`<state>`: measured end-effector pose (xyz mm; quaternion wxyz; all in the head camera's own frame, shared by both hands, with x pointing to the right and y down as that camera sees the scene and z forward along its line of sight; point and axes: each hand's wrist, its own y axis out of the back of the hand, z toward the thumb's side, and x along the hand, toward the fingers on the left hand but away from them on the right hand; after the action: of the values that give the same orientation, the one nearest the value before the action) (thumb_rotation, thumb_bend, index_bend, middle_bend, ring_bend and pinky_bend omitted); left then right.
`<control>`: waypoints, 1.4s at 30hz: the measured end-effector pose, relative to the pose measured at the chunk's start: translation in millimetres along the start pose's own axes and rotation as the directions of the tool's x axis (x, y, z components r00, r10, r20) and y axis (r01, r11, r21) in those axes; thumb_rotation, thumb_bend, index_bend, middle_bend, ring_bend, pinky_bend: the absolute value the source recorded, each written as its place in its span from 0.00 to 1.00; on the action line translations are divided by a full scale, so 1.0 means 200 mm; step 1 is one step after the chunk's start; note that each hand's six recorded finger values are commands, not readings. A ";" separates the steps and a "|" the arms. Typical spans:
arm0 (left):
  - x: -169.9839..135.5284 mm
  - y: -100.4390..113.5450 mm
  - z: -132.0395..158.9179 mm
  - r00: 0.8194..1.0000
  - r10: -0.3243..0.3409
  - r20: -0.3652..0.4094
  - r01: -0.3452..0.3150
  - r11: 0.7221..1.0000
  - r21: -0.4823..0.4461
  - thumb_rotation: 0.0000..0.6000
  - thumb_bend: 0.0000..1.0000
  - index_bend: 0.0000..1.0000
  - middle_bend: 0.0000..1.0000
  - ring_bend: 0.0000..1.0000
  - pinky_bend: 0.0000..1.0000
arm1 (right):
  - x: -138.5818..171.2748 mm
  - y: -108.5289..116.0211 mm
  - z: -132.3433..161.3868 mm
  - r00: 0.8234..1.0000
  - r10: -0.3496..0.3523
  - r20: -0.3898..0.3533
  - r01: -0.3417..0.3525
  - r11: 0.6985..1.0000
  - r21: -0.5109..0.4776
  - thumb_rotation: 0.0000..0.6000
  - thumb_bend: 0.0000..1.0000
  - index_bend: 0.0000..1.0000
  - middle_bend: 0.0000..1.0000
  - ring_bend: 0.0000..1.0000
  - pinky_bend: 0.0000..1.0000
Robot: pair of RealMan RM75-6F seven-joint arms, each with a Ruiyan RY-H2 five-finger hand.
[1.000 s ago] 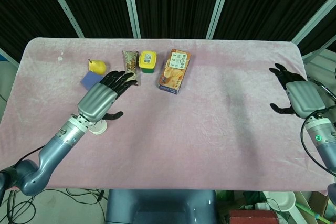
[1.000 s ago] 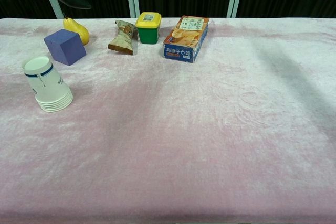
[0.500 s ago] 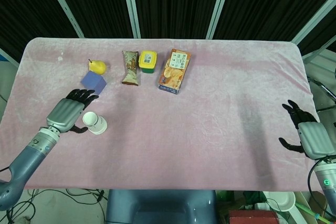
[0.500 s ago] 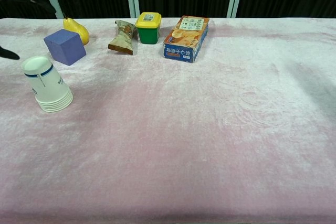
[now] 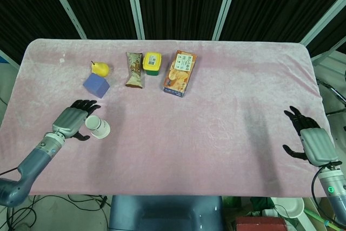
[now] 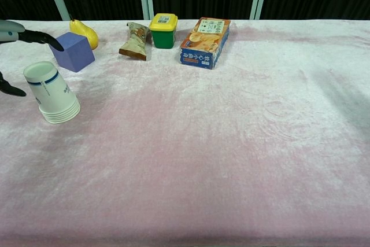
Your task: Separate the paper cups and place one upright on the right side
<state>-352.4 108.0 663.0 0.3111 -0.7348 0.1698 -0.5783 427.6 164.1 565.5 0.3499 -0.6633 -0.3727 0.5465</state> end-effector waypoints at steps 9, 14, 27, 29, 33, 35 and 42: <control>0.06 -0.04 0.05 0.999 -0.001 0.037 0.001 1.000 0.003 1.00 0.26 0.19 0.16 0.05 0.30 | -0.01 -0.02 -0.03 1.000 0.014 0.019 -0.014 1.000 -0.003 1.00 0.17 0.09 0.00 0.15 0.18; 0.07 -0.04 0.05 0.999 0.005 0.041 -0.005 1.000 0.014 1.00 0.26 0.22 0.21 0.09 0.37 | -0.01 -0.02 -0.03 1.000 0.018 0.024 -0.018 1.000 -0.004 1.00 0.17 0.09 0.00 0.15 0.18; 0.06 -0.04 0.03 1.000 -0.023 0.020 0.022 0.999 0.041 1.00 0.28 0.25 0.25 0.13 0.41 | -0.01 -0.02 -0.05 0.999 0.014 0.042 -0.014 1.000 -0.007 1.00 0.16 0.09 0.00 0.15 0.18; 0.06 -0.05 0.04 0.999 -0.026 0.020 0.025 0.999 0.047 1.00 0.29 0.26 0.27 0.14 0.43 | -0.01 -0.02 -0.05 0.999 0.014 0.043 -0.014 1.000 -0.006 1.00 0.16 0.09 0.00 0.15 0.18; 0.08 -0.06 0.07 0.999 -0.031 0.028 0.029 0.998 0.053 1.00 0.34 0.29 0.33 0.21 0.52 | -0.01 -0.02 -0.06 0.999 0.021 0.046 -0.020 1.000 -0.010 1.00 0.16 0.10 0.00 0.15 0.18; 0.09 -0.06 0.07 0.999 -0.029 0.033 0.027 0.998 0.053 1.00 0.39 0.33 0.39 0.27 0.59 | -0.01 -0.02 -0.06 0.998 0.022 0.051 -0.021 1.000 -0.023 1.00 0.16 0.11 0.00 0.15 0.18; 0.11 -0.07 0.08 0.999 -0.028 0.039 0.024 0.995 0.095 1.00 0.50 0.46 0.50 0.35 0.66 | -0.01 0.00 -0.07 0.998 0.026 0.050 -0.024 0.999 -0.035 1.00 0.16 0.12 0.00 0.15 0.18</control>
<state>-333.3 108.9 685.1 0.3411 -0.7329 0.1266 -0.5749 441.8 161.4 569.4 0.3222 -0.6596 -0.3825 0.5611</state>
